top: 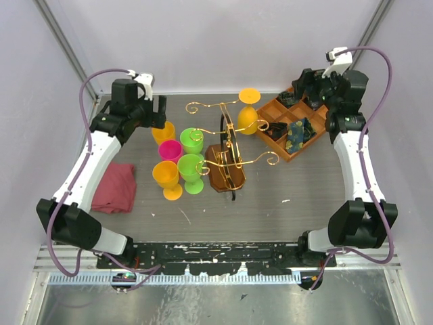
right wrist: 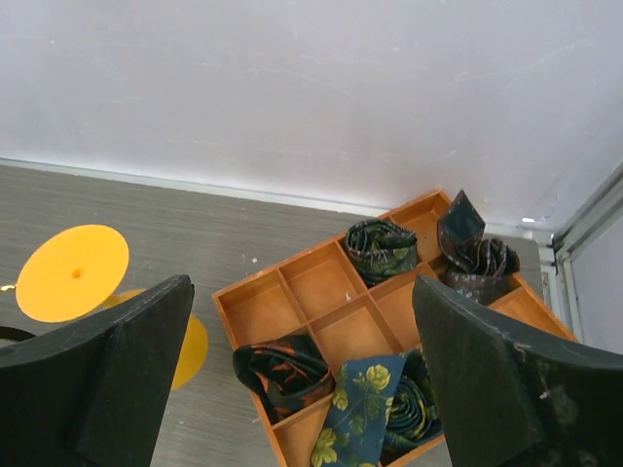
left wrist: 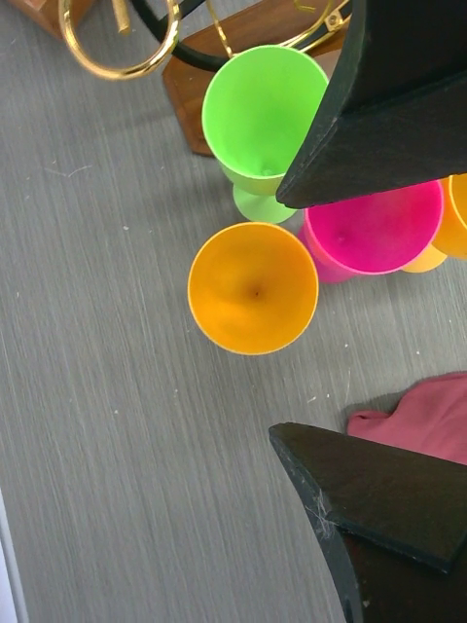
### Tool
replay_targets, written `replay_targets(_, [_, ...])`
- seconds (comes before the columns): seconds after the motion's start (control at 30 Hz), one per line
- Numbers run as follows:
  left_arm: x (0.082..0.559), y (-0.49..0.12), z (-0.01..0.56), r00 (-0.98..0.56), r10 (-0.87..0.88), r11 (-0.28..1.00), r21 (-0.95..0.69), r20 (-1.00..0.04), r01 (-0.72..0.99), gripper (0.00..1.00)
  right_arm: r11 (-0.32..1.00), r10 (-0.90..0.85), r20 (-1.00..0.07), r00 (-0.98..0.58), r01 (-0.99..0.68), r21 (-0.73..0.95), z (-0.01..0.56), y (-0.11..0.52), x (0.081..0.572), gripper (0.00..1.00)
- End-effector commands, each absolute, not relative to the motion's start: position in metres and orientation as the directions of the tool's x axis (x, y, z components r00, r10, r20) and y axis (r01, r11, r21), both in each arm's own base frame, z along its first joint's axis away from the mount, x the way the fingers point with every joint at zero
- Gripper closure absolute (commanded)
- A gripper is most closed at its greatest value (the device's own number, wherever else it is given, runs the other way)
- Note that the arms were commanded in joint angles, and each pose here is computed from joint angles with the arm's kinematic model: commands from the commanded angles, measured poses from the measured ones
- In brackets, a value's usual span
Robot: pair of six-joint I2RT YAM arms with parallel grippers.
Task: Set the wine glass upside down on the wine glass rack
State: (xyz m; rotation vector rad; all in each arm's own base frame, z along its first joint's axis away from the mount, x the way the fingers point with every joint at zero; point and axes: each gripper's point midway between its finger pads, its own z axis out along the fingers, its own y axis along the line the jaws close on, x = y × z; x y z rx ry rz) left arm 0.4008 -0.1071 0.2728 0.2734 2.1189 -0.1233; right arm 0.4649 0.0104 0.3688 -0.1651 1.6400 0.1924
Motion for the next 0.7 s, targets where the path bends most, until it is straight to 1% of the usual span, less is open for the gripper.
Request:
replay_targets(0.0, [0.404,-0.095,0.275,-0.573,0.095,0.983,-0.013,-0.814,0.181,0.02,0.983,0.038,-0.996,-0.084,-0.175,0.052,0.383,0.004,0.454,0.0])
replay_targets(0.17, [0.4,-0.083,0.267,-0.613,0.087,0.988,-0.012,-0.785,0.155,0.02,0.995,0.034,-0.994,-0.103,-0.091,0.043,0.381,-0.011,0.449,0.0])
replay_targets(0.27, [0.397,-0.077,0.264,-0.626,0.086,0.989,-0.01,-0.775,0.148,0.02,0.998,0.036,-0.991,-0.129,-0.053,0.043,0.376,-0.018,0.448,0.02])
replay_targets(0.4, [0.392,-0.073,0.261,-0.633,0.072,0.99,-0.023,-0.771,0.14,0.02,0.997,0.038,-0.987,-0.154,-0.061,0.048,0.376,-0.015,0.444,0.05])
replay_targets(0.5, [0.389,-0.069,0.256,-0.642,0.068,0.991,-0.02,-0.764,0.129,0.02,0.996,0.037,-0.989,-0.142,-0.072,0.047,0.383,-0.013,0.437,0.04])
replay_targets(0.67, [0.39,-0.059,0.25,-0.661,0.065,0.995,0.001,-0.748,0.097,0.02,0.999,0.023,-0.991,-0.131,-0.031,0.028,0.388,-0.019,0.425,0.05])
